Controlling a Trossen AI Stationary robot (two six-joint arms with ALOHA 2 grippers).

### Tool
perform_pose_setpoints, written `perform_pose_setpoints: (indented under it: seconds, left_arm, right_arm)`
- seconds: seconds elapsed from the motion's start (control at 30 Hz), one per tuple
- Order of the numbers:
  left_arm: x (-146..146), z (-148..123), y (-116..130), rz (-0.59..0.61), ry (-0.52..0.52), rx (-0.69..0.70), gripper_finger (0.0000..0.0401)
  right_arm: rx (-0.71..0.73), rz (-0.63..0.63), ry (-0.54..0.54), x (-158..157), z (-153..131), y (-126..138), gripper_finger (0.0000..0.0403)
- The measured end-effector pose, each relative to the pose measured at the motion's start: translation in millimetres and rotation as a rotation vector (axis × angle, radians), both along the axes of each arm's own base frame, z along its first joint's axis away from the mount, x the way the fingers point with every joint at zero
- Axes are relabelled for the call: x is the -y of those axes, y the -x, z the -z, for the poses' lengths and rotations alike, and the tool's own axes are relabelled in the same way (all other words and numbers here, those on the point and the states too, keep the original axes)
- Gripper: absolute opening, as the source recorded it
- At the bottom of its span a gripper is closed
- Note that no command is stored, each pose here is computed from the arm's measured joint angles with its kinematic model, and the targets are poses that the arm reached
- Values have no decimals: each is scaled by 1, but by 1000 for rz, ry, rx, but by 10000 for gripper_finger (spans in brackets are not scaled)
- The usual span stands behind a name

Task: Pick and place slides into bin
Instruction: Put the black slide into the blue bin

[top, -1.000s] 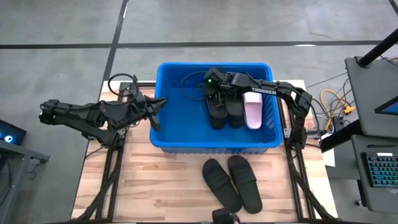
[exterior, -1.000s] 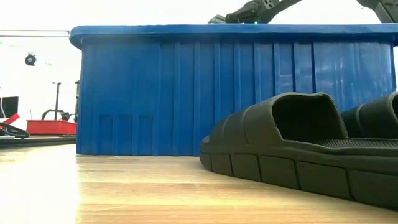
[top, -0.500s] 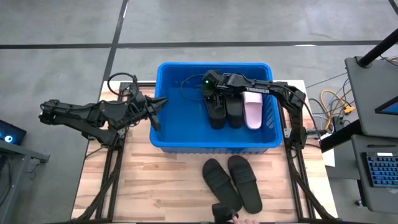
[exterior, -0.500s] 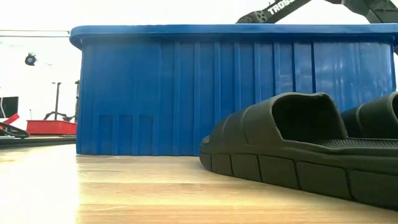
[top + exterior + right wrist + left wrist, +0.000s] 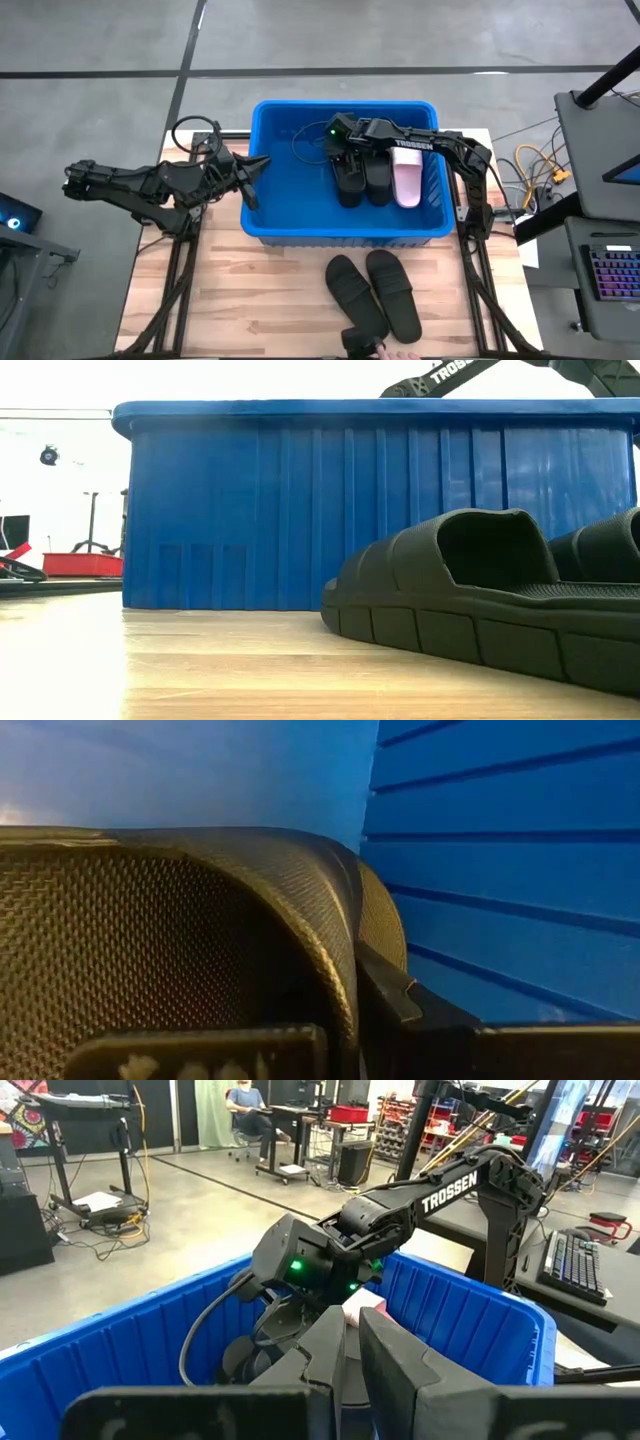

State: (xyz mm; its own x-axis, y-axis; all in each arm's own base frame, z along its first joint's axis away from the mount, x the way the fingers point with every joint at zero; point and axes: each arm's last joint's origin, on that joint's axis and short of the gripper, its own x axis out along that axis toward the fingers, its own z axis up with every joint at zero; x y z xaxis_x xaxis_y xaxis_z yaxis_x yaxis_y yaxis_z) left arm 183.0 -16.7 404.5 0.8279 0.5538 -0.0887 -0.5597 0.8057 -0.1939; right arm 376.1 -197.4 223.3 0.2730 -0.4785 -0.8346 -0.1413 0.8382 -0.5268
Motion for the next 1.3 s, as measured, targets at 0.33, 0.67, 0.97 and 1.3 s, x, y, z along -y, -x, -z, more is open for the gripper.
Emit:
perform_pose_setpoints:
  seconds: [0.33,0.67,0.97,1.3]
  left_arm:
    - [0,0,0,-5,33,22,20]
    - [0,0,0,-6,42,30,20]
    - [0,-4,0,-4,49,68,20]
    - [0,-4,0,-5,51,75,20]
  right_arm:
    - [-25,5,-11,-1,2,2,74]
    - [-46,50,-51,-3,-3,8,176]
    - [-39,123,-175,-7,-34,12,237]
    - [-93,100,-188,-10,-46,16,265]
